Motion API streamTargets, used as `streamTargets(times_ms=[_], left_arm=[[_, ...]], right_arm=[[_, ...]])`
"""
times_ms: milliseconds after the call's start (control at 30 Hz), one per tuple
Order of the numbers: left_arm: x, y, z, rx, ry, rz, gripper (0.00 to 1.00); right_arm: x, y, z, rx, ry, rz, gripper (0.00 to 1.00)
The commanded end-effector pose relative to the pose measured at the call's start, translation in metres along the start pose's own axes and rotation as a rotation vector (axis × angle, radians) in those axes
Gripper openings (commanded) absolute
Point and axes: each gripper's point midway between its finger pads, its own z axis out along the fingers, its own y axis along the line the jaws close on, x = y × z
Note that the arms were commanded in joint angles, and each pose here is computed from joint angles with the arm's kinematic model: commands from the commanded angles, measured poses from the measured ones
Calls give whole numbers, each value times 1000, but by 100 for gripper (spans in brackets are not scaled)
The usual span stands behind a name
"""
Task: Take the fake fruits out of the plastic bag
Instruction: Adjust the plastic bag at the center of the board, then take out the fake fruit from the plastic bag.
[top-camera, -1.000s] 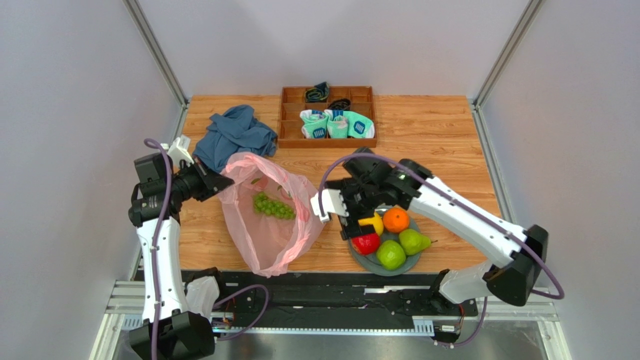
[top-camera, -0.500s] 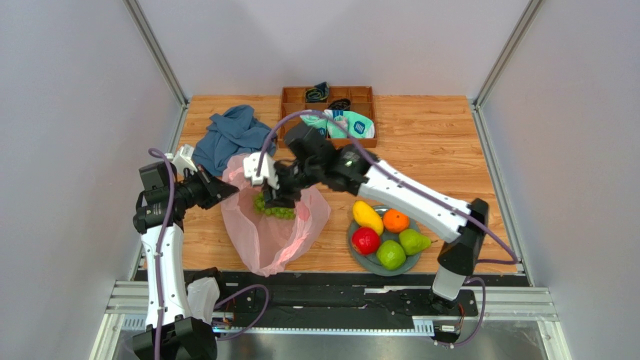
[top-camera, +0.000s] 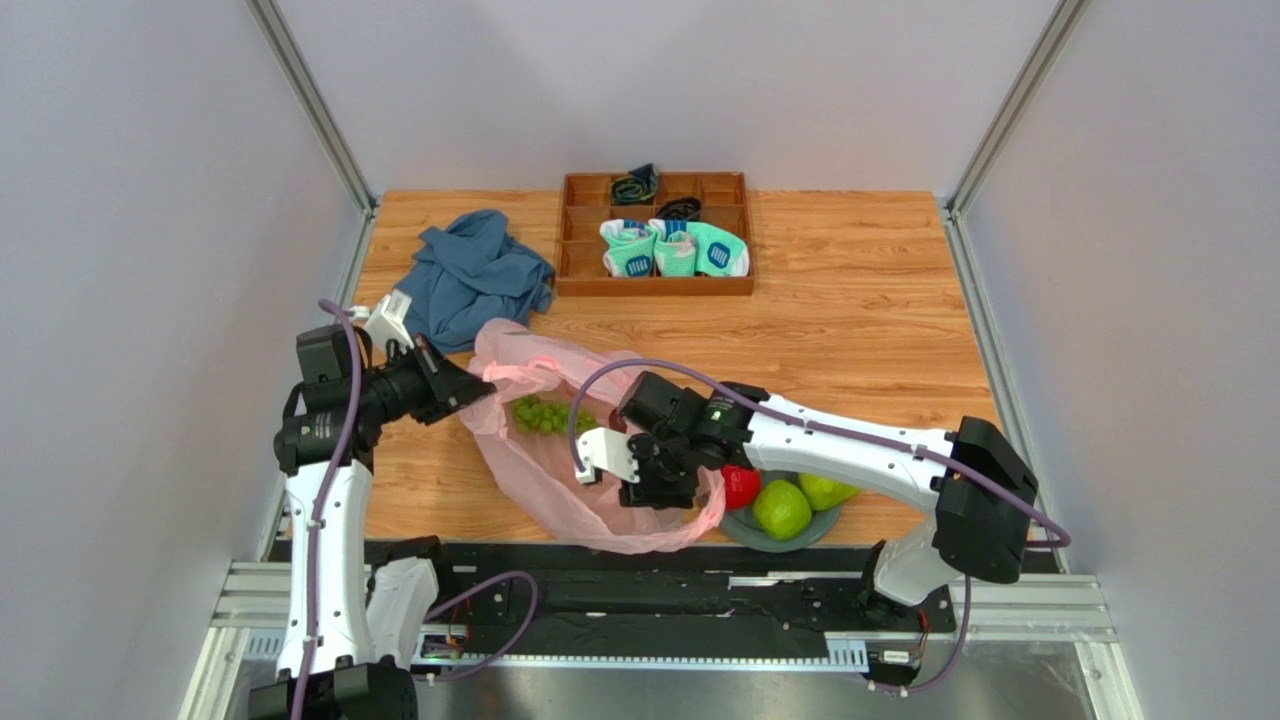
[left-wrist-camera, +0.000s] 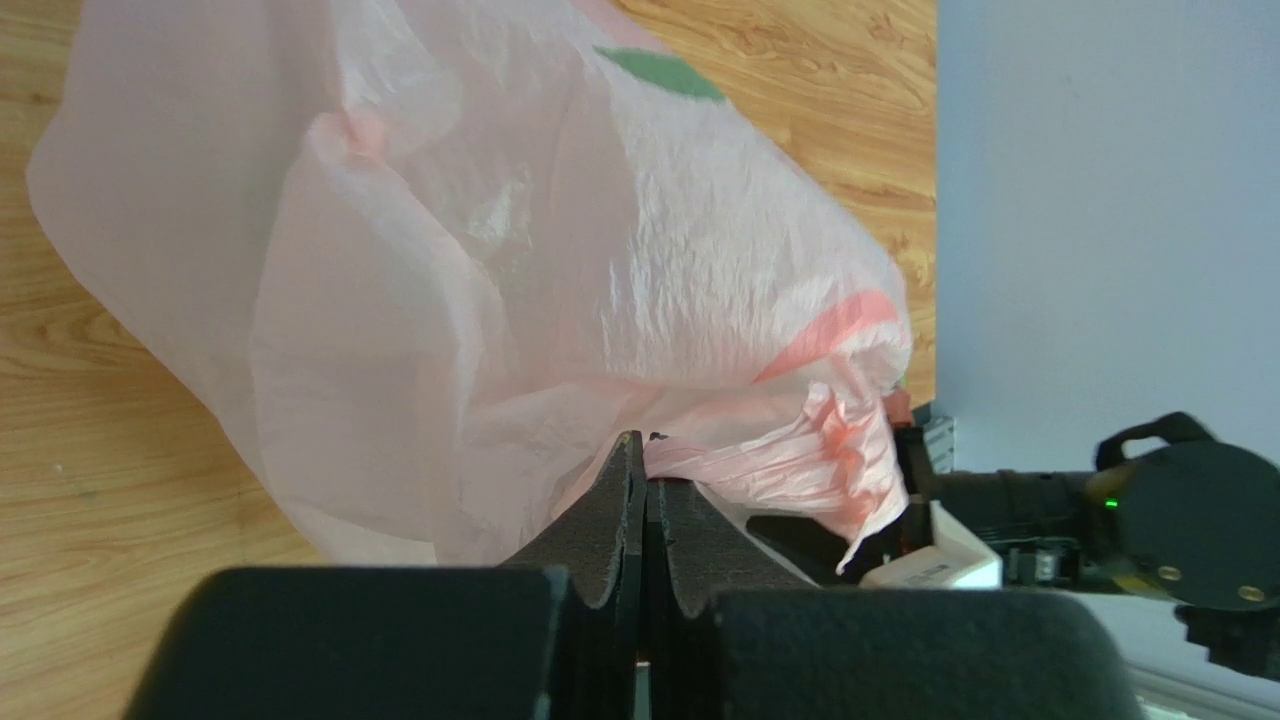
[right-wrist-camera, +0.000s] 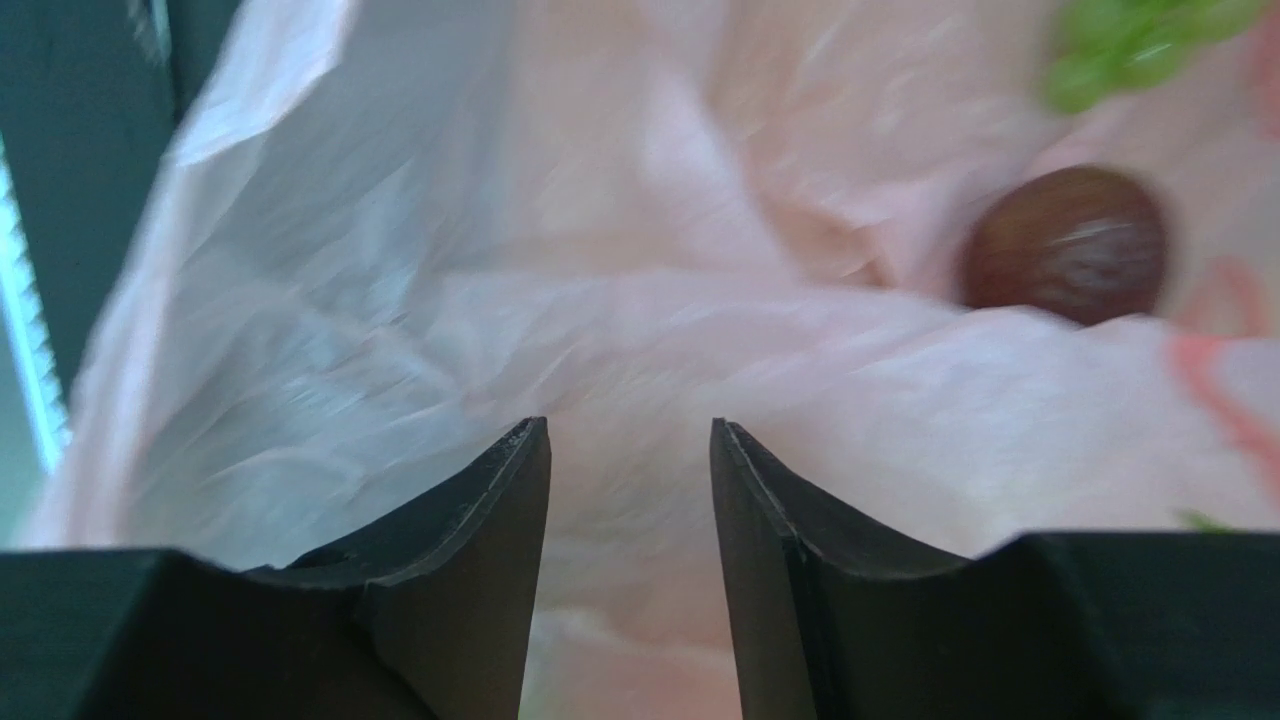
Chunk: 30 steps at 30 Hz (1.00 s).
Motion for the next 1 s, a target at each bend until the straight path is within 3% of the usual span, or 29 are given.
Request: streamTargets(times_ms=[0,233,300,467,567,600,700,967], left_arm=[[12,2,1,-18,32,3,0],[15,-16,-11,3,65,48,0],[17,-16,-14,-15,69,50,0],[16,-19,-17,-9,56,58,0],[15,-21,-18,-6,50,72,0],[14,-20,-17,-7,47,75,0],[15,-18,-16,-7,43,69,0],[16,-21,-18,3,33,90,0]], right_arm=[[-57,-52,-15,212,-134,-15,49],[-111,-96,-12,293,-185,2,47],[-112,-95,-3,273,-180,3,47],[-90,-126,18,439,-73,58,51],[-70,-135,27,498,-17,101,60],[-65,-137,30,506,-4,106,70],[-60,-146,36,548,22,105,81],[-21,-154,56,564,127,148,87]])
